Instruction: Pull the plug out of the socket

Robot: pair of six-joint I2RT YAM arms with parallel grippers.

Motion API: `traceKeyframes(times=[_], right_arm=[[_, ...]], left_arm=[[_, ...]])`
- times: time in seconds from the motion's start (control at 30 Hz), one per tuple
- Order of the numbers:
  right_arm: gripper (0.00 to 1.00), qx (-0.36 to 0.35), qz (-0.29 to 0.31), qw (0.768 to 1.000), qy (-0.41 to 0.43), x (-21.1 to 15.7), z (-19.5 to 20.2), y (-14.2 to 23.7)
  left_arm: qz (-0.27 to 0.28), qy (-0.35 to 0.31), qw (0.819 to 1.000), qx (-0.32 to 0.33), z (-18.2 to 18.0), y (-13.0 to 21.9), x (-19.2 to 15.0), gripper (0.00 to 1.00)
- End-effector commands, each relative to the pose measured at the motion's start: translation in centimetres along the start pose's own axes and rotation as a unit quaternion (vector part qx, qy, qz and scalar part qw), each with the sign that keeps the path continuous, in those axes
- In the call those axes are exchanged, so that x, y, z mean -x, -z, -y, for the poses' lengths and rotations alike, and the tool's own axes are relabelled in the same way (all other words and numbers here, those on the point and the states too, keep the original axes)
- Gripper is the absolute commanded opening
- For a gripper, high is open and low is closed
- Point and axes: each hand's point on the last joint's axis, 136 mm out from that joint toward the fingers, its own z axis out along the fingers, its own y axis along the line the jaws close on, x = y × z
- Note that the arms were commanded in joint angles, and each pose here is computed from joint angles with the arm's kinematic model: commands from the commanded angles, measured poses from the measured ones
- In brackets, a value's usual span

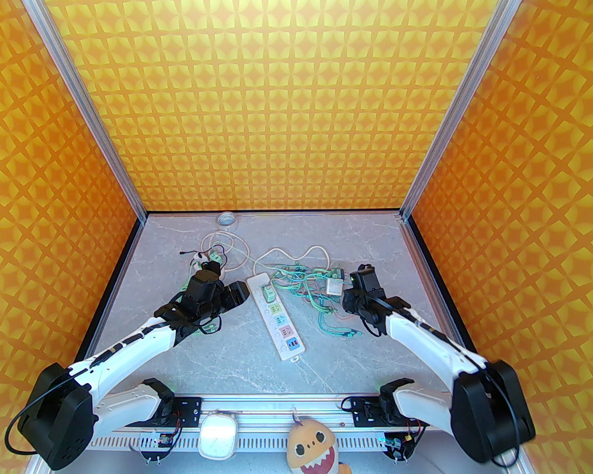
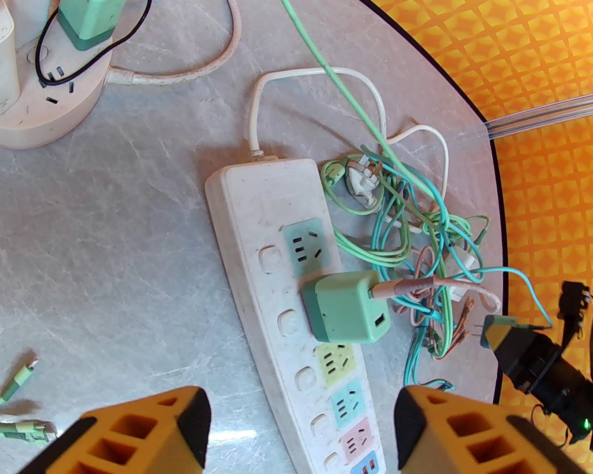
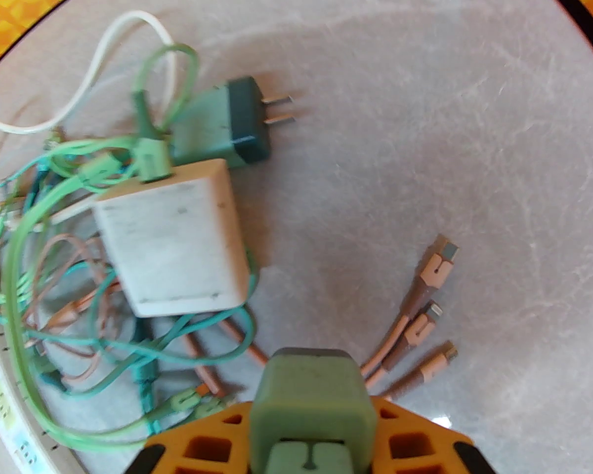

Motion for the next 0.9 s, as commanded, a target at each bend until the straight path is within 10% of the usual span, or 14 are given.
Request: traceKeyframes(times=[0.0, 0.47, 0.73, 0.87], right_arm=[[0.3, 0.019, 0.002, 1.0, -0.012, 0.6, -0.6, -1.0], [0.63, 0.039, -0.009, 0.999, -0.012, 1.2, -1.4, -0.4], [0.97, 0.165, 0.025, 0.986, 0.001, 2.1, -5.5, 3.7], [0.98, 0.21, 0.038, 0.977, 0.018, 2.0, -7.6, 5.1]], left_arm=[[0.007, -0.02, 1.0, 0.012, -0.1, 0.5, 0.4, 0.66], [-0.007, -0.084, 0.995, 0.047, 0.6, -0.8, -0.3, 0.67], [-0.008, -0.113, 0.99, 0.083, 2.5, -2.9, -1.2, 0.67], [-0.01, -0.126, 0.986, 0.109, 3.5, -4.5, -1.7, 0.67]])
